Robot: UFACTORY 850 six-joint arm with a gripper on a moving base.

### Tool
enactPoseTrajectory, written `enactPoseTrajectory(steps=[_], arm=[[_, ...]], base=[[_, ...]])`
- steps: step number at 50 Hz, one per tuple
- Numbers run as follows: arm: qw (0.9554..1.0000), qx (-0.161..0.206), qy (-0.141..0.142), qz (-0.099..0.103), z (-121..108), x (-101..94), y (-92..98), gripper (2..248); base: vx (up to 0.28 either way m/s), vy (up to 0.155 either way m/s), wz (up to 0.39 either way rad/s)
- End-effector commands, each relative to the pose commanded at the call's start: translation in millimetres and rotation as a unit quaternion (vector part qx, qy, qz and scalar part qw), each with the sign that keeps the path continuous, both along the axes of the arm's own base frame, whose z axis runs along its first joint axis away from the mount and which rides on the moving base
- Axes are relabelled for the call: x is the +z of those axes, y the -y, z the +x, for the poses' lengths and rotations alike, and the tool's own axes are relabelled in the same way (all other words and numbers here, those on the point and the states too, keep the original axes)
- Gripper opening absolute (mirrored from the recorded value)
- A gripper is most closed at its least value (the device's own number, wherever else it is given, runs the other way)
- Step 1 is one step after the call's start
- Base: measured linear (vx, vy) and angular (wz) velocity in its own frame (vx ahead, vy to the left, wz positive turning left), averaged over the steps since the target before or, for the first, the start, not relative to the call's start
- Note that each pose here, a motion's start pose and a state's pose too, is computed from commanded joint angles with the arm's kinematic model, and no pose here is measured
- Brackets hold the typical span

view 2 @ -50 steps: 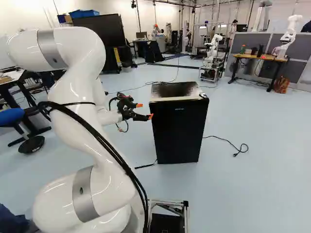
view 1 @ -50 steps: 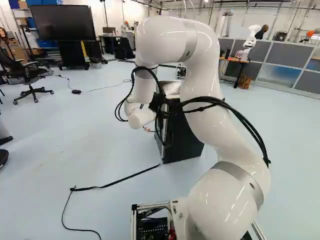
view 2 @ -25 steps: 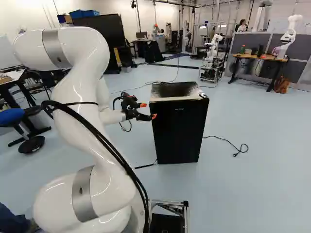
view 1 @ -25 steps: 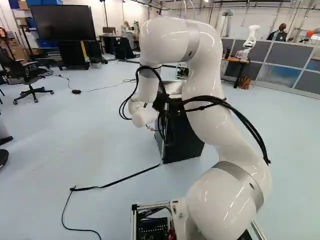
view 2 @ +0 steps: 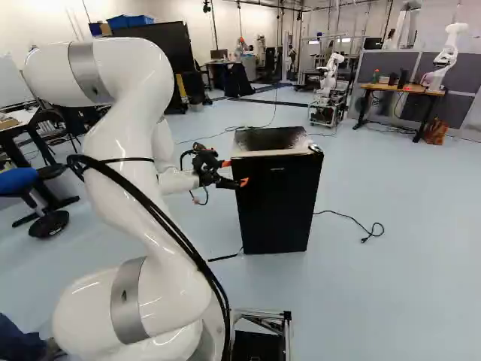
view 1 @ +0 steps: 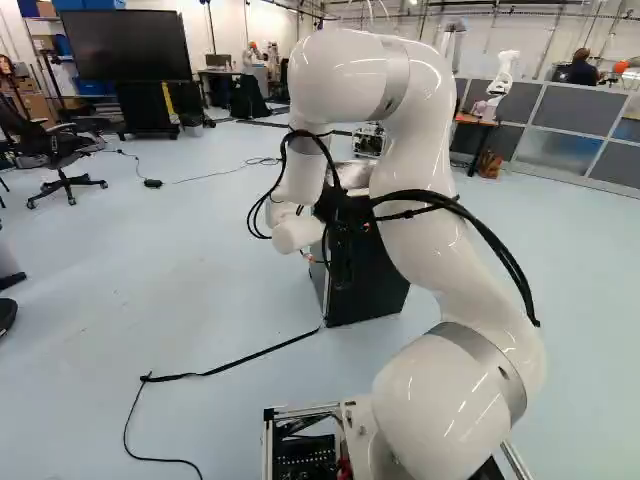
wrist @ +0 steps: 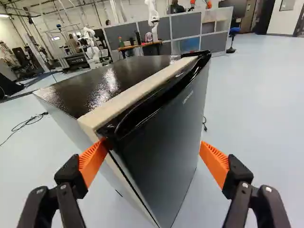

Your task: Grab a drink from the fridge

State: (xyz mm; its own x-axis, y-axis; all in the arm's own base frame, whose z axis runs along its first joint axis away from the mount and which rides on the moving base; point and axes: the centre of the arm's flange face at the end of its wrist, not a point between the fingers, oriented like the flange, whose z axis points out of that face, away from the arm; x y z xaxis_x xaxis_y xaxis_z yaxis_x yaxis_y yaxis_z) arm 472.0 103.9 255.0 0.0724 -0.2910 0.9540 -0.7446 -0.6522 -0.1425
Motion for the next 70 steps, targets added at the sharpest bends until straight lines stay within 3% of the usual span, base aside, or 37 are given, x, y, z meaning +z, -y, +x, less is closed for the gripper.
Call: enactPoseTrajectory(steps=[18, 39, 70], arm=[[0.9998, -0.010, -0.016, -0.006, -25.3, 2.1, 19.8, 247], [0.9992, -0.022, -0.031, -0.010, -52.9, 3.4, 24.5, 247], [0.9969, -0.054, -0.055, -0.016, -116.2, 12.7, 36.4, 247]], base=[[-0.001, -0.002, -0.006], [0.000, 0.000, 0.000], [0.000, 0.000, 0.000]])
